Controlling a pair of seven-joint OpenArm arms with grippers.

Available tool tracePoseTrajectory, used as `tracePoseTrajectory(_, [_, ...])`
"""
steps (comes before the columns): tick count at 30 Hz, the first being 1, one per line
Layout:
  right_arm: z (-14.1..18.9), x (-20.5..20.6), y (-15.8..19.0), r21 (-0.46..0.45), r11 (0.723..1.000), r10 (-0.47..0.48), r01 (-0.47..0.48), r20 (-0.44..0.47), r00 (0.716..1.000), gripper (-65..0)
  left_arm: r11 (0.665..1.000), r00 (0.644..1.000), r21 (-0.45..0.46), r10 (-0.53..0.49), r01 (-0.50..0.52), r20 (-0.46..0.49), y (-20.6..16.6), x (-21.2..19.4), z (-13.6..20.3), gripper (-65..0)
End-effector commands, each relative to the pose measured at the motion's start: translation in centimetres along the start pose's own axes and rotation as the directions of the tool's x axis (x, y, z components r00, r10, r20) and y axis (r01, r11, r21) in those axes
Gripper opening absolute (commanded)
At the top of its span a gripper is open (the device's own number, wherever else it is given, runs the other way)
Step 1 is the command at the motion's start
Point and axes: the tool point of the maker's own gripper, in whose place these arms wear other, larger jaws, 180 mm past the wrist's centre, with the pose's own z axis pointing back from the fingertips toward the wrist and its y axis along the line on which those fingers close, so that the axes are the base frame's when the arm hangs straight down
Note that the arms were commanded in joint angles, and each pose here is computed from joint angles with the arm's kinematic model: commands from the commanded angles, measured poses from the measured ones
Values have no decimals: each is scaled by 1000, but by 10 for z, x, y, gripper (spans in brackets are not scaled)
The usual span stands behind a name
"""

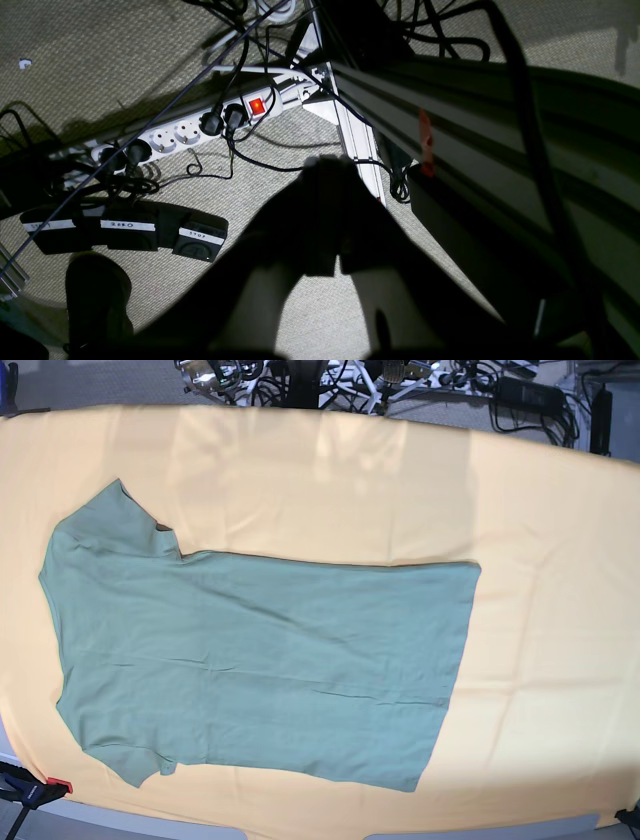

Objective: Fold the T-shirt properly
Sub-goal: 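Move both grippers from rest toward the shirt's shoulder corners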

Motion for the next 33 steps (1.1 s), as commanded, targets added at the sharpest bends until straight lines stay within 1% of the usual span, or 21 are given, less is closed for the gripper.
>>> tracePoseTrajectory(1, [1,5,0,1,1000,0,0,15,1000,-650,1000,1000,-13,5,-5,12,-3,1,0,-650])
tracePoseTrajectory(9, [1,5,-1,1,1000,0,0,14,1000,-650,1000,1000,-14,6,-6,8,-4,-1,0,-650])
tracePoseTrajectory(12, [1,3,0,5,1000,1,-1,6,1000,-650,1000,1000,-16,7,-7,-13,-5,-10,1,-650])
tracePoseTrajectory(13, [1,-5,4,21,1000,4,-4,-24,1000,-650,1000,999,-18,-8,7,-39,-7,-17,2,-650])
tracePoseTrajectory(15, [2,-23,18,90,996,23,-16,-83,996,-650,996,992,-28,-87,84,-92,-9,-34,4,-650])
tracePoseTrajectory(16, [3,-32,25,126,992,33,-21,-97,995,-650,991,986,-35,-128,125,-108,-9,-43,7,-650])
tracePoseTrajectory(18, [6,-54,35,195,981,50,-26,-122,991,-650,984,978,-59,-176,170,-114,-11,-56,13,-650])
tracePoseTrajectory(20, [11,-76,45,249,968,64,-28,-138,988,-650,982,977,-68,-184,177,-110,-9,-70,23,-650])
tracePoseTrajectory(23, [22,-108,53,295,955,85,-38,-150,985,-650,978,974,-96,-197,186,-116,-12,-92,39,-650])
tracePoseTrajectory(25, [31,-126,55,304,951,101,-50,-154,983,-650,973,970,-123,-209,194,-124,-15,-105,52,-650])
tracePoseTrajectory(30, [61,-161,49,264,959,150,-102,-168,974,-650,967,965,-145,-227,208,-133,-16,-122,86,-650])
tracePoseTrajectory(33, [86,-171,49,249,960,164,-128,-132,978,-650,954,954,-166,-272,250,-127,-20,-128,110,-650])
